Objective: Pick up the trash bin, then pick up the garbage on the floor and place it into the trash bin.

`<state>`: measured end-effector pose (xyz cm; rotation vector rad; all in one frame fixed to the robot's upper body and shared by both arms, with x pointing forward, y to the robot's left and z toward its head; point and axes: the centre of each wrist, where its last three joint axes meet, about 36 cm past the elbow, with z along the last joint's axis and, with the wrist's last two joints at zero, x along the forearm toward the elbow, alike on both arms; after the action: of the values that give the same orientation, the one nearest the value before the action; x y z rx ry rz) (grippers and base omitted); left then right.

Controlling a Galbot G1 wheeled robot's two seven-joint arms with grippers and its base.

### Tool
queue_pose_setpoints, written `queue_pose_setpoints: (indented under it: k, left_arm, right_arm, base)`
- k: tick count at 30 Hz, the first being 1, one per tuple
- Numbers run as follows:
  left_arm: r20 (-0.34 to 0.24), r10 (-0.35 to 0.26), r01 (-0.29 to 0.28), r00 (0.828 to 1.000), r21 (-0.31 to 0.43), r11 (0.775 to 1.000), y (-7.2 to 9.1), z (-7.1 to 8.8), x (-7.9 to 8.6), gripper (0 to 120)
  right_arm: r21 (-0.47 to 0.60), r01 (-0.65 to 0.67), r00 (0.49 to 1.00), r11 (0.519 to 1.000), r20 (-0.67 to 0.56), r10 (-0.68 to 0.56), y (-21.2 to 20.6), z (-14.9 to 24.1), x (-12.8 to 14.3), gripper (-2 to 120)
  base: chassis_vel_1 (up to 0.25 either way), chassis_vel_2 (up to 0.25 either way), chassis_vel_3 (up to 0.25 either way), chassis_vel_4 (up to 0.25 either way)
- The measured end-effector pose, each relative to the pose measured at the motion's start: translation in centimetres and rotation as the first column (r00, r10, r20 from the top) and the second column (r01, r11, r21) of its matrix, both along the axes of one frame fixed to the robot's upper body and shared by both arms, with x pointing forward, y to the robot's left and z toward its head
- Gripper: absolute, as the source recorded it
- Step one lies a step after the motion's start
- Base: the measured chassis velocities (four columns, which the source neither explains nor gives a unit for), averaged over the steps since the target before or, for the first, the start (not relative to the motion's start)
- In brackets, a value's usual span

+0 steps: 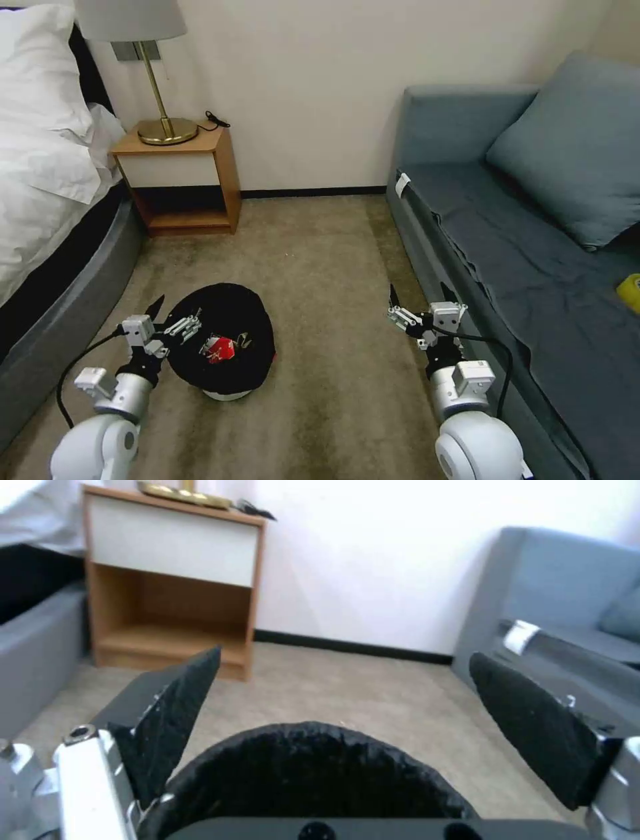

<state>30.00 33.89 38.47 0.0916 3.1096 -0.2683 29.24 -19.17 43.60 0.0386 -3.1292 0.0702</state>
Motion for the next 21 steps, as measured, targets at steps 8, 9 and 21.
queue_pose_setpoints:
  k: [8, 9, 21]
  left_arm:
    - [0.058, 0.040, -0.043, 0.997, 0.048, 0.998, -1.3, -0.9, -2.0, 100]
    - [0.065, 0.036, -0.040, 0.997, 0.053, 0.998, -1.6, -1.0, -2.6, 100]
    - [0.102, 0.047, -0.056, 0.994, 0.089, 0.994, -2.1, -1.6, -4.0, 100]
  right_arm:
    - [-0.008, -0.001, 1.000, 1.000, -0.005, 0.001, -0.3, -0.1, -1.1, 100]
    - [-0.012, -0.002, 1.000, 1.000, -0.009, 0.002, -0.4, -0.3, -1.4, 100]
    - [-0.019, -0.004, 1.000, 1.000, -0.007, 0.004, -0.2, -0.6, -1.9, 100]
  base:
    - [0.000, 0.000, 0.000, 0.000]
    - [0.000, 0.000, 0.000, 0.000]
    - [0.000, 0.000, 0.000, 0.000]
